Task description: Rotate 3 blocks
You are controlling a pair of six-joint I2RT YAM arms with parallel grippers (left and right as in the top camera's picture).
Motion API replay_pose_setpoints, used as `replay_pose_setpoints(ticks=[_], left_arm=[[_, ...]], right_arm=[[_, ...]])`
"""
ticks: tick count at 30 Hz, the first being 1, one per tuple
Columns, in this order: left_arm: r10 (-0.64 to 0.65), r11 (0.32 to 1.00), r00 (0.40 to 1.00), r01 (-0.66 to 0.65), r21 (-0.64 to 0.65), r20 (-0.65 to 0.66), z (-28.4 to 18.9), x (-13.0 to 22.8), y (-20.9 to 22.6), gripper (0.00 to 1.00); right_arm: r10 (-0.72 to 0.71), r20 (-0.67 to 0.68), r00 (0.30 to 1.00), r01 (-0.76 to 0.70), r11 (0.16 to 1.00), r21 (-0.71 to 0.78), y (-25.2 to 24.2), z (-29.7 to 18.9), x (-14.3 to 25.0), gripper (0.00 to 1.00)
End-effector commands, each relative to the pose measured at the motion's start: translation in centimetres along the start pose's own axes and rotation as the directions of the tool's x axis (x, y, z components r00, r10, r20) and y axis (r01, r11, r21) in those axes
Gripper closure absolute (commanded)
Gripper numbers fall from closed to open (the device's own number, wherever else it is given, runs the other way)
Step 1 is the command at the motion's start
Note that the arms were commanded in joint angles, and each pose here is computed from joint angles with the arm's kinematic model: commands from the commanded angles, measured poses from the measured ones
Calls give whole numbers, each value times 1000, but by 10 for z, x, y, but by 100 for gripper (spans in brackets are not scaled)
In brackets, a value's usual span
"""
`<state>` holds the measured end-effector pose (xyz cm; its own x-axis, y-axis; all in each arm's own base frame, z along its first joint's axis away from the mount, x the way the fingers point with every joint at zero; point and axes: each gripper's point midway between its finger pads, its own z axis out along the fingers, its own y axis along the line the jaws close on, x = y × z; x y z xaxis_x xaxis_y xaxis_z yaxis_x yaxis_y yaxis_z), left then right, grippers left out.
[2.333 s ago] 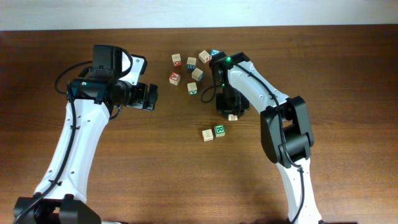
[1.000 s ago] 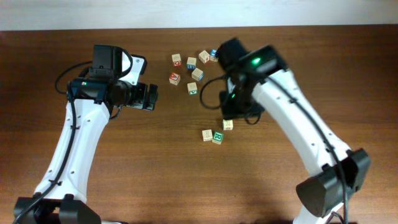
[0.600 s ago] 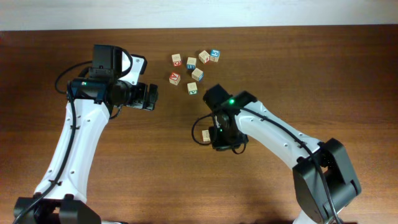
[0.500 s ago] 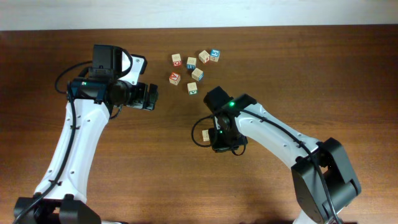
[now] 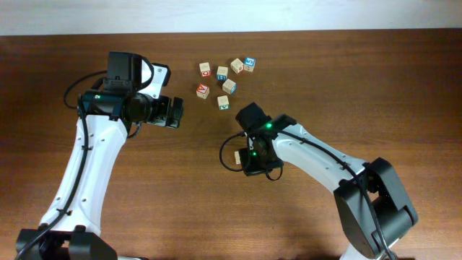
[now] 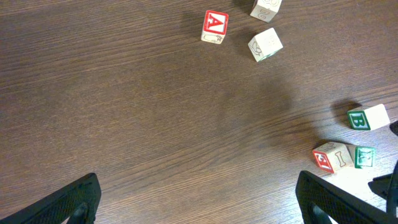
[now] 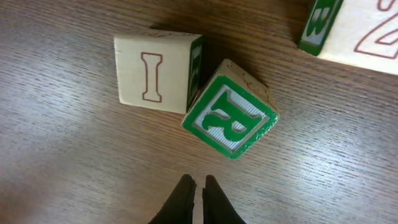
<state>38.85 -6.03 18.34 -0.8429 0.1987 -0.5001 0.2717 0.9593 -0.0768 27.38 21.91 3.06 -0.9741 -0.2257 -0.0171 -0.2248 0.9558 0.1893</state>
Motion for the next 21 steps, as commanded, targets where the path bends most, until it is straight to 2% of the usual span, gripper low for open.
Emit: replay_pose_setpoints(ticks=[1, 5, 13, 21], left_arm=[[-6, 1000, 1000, 6, 14, 19, -4, -7, -3, 1], [-6, 1000, 1000, 6, 14, 19, -4, -7, -3, 1], [-6, 1000, 1000, 6, 14, 18, -4, -7, -3, 1], [-6, 1000, 1000, 6, 14, 19, -4, -7, -3, 1]], right_arm=[[-30, -35, 999, 31, 999, 11, -8, 11, 5, 91], [-33, -51, 998, 34, 999, 17, -15, 21, 2, 91], [-32, -1, 999, 32, 998, 60, -34, 20, -13, 91], [-62, 20, 998, 61, 997, 53, -33, 19, -19, 92]])
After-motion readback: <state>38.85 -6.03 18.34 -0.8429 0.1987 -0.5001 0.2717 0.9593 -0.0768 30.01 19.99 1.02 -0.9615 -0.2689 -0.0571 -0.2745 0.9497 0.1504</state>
